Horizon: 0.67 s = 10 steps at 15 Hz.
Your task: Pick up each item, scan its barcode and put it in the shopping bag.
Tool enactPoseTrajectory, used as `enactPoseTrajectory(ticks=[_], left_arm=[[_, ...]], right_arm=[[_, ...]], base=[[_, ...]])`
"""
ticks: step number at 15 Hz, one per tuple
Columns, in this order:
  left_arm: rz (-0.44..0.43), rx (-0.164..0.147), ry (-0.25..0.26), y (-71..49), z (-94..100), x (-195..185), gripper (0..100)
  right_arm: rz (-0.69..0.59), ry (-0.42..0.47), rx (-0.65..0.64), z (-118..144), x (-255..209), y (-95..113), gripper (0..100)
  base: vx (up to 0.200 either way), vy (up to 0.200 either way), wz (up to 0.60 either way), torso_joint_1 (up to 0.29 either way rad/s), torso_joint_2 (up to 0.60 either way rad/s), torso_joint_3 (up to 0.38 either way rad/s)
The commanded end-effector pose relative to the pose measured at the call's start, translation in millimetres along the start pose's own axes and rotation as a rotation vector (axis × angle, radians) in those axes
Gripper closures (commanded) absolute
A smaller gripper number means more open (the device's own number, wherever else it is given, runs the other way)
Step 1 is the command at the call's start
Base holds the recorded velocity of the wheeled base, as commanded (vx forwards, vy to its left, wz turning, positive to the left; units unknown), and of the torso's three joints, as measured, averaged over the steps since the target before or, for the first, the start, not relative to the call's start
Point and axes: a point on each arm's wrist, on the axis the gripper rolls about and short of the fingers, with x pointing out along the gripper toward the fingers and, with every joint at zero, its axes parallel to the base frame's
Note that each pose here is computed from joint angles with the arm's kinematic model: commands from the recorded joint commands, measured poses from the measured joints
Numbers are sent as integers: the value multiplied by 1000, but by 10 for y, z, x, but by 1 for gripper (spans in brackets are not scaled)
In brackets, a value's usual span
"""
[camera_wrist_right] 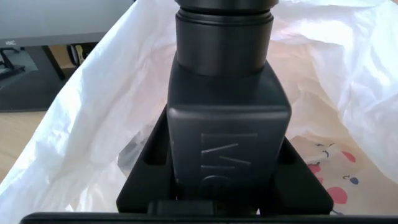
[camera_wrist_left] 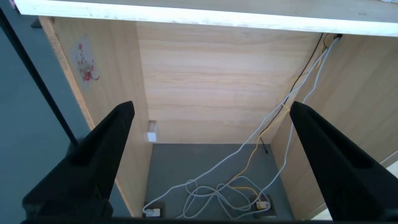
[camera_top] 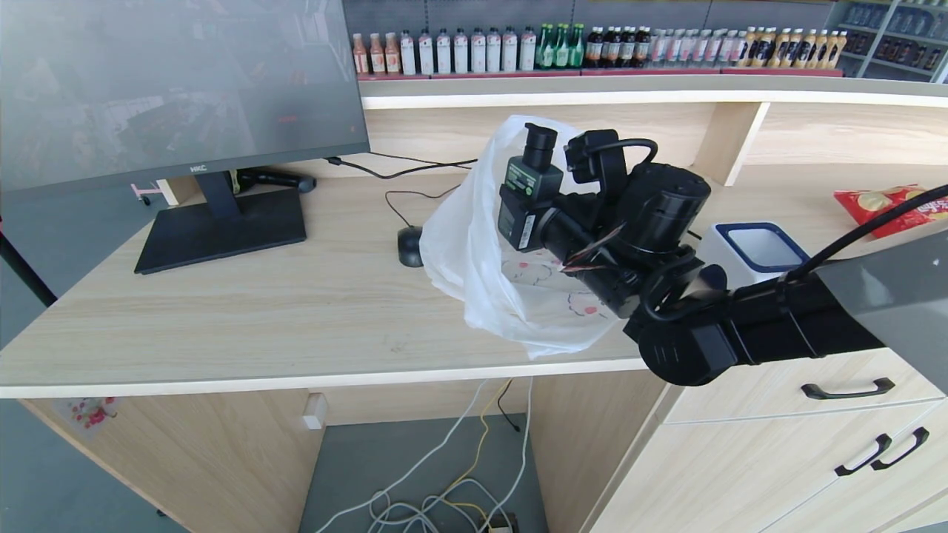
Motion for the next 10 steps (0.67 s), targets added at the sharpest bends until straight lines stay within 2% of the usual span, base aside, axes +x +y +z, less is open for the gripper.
enactPoseTrajectory(ticks=[1,6,10], left_arm=[[0,0,0,0,0,0,0],[0,0,0,0,0,0,0],[0,0,0,0,0,0,0]], right_arm=[[1,10,-1,-50,9,5,100],[30,35,-8,-117,-12,10,100],[31,96,-21,-324,-43,8,100]], base=[[0,0,0,0,0,0],[0,0,0,0,0,0],[0,0,0,0,0,0]])
